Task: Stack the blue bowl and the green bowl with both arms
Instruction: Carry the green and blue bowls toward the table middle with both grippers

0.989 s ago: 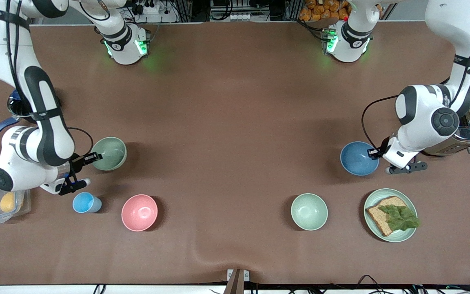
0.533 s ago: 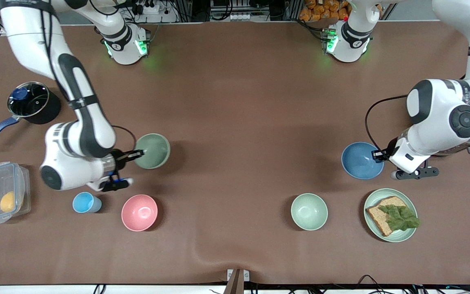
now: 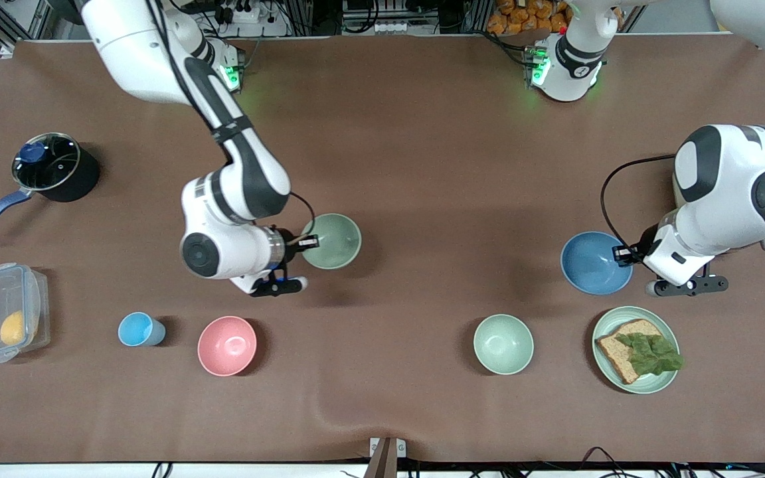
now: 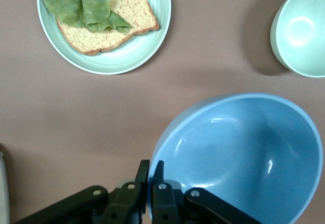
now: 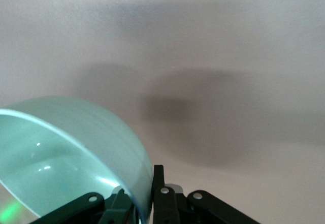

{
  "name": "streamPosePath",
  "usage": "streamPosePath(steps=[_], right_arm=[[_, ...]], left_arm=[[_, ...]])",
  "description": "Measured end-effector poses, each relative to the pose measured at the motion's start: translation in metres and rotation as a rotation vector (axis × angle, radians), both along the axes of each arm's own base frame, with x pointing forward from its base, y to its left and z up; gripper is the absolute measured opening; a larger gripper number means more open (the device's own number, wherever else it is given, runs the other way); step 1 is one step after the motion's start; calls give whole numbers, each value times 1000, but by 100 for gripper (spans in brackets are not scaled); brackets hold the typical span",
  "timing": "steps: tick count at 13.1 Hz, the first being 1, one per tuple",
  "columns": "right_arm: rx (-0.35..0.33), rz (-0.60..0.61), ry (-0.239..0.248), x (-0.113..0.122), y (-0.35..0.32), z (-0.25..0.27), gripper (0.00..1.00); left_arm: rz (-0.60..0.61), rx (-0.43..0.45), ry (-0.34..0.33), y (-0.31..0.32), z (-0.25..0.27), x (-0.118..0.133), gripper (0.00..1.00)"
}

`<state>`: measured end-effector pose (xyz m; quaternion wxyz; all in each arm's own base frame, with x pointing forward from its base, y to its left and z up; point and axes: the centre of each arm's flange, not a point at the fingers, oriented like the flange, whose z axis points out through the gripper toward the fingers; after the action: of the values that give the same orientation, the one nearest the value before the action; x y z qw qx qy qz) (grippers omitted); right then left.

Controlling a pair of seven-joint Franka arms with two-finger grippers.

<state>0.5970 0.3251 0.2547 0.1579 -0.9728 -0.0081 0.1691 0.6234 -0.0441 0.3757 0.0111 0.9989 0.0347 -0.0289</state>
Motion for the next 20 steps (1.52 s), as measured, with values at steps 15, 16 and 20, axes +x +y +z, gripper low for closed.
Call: streamPosePath(steps=[15,16,20], right_arm=[[35,-387,86,-13,58,-65,63],[22,-405,119,-10,53,-54,74],[-71,-590,236,20,-21,-9,100]], left_arm=[[20,4,58,-41,-28,3,5],[20,4,56,-41,-28,3,5],[18,3,49,-42,-24,5,5]])
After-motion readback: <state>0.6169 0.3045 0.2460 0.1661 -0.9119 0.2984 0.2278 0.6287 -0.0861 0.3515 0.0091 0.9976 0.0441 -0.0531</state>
